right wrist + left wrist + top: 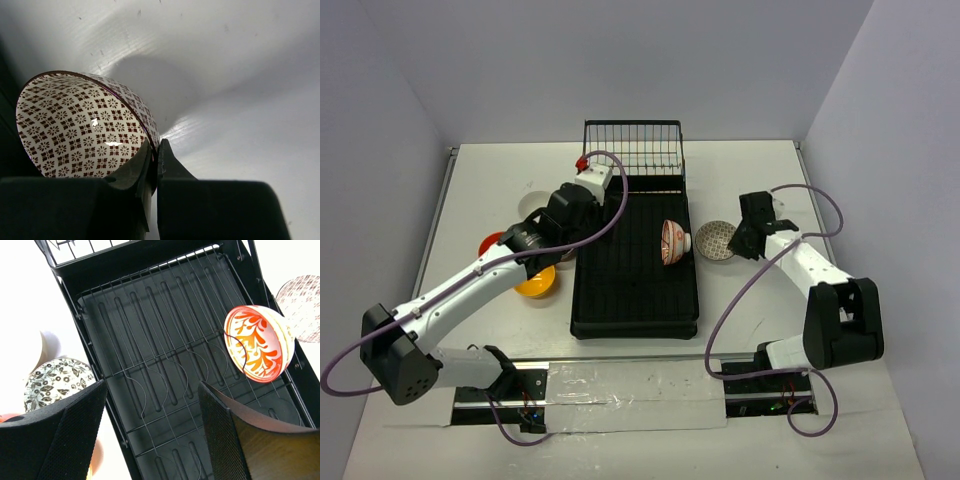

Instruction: Load the bowls into the dish rack

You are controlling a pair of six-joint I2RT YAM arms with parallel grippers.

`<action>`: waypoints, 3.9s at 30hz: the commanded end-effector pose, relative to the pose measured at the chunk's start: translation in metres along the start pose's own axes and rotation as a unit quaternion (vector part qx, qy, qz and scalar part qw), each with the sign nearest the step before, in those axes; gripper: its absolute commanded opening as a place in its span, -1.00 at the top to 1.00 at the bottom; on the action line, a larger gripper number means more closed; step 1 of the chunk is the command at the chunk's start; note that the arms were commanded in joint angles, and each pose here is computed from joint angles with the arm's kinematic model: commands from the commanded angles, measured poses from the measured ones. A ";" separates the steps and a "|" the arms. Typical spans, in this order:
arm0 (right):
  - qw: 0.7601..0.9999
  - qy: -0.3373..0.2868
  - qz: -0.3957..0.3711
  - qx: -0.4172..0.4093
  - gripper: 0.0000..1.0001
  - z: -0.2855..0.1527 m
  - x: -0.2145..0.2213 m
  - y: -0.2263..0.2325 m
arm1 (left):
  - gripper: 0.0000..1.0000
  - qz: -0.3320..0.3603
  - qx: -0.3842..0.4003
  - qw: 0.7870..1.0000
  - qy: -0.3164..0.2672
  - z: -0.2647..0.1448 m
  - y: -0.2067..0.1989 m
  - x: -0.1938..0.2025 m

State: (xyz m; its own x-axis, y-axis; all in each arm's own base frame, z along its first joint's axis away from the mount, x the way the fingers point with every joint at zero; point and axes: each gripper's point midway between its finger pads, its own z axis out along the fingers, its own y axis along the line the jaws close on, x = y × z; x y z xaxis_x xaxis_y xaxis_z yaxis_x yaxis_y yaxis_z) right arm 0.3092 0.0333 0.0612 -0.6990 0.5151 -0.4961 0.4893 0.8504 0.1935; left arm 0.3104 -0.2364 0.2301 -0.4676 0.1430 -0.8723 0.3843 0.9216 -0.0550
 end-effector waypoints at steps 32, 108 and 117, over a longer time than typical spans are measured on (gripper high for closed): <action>0.942 -0.107 -0.187 -0.259 1.00 -0.198 -0.046 0.186 | -0.52 0.236 0.100 0.956 -0.140 -0.078 -0.079 -0.055; 0.883 -0.006 -0.301 -0.361 0.17 -0.211 0.041 0.228 | 1.00 0.438 0.082 0.895 0.019 -0.005 -0.102 0.067; 0.884 -0.022 -0.301 -0.357 -0.04 -0.216 0.031 0.231 | 1.00 0.431 0.082 0.898 0.027 -0.002 -0.100 0.070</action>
State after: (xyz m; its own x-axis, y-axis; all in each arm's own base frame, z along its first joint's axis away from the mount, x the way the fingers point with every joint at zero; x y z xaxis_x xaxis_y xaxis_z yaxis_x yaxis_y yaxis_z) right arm 0.2752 0.2620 0.2428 -0.7495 -0.0800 -0.6572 -0.4027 0.8430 0.3567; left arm 0.2313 -0.3099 0.1599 0.0239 0.8361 -0.5481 0.7502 0.3474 0.5626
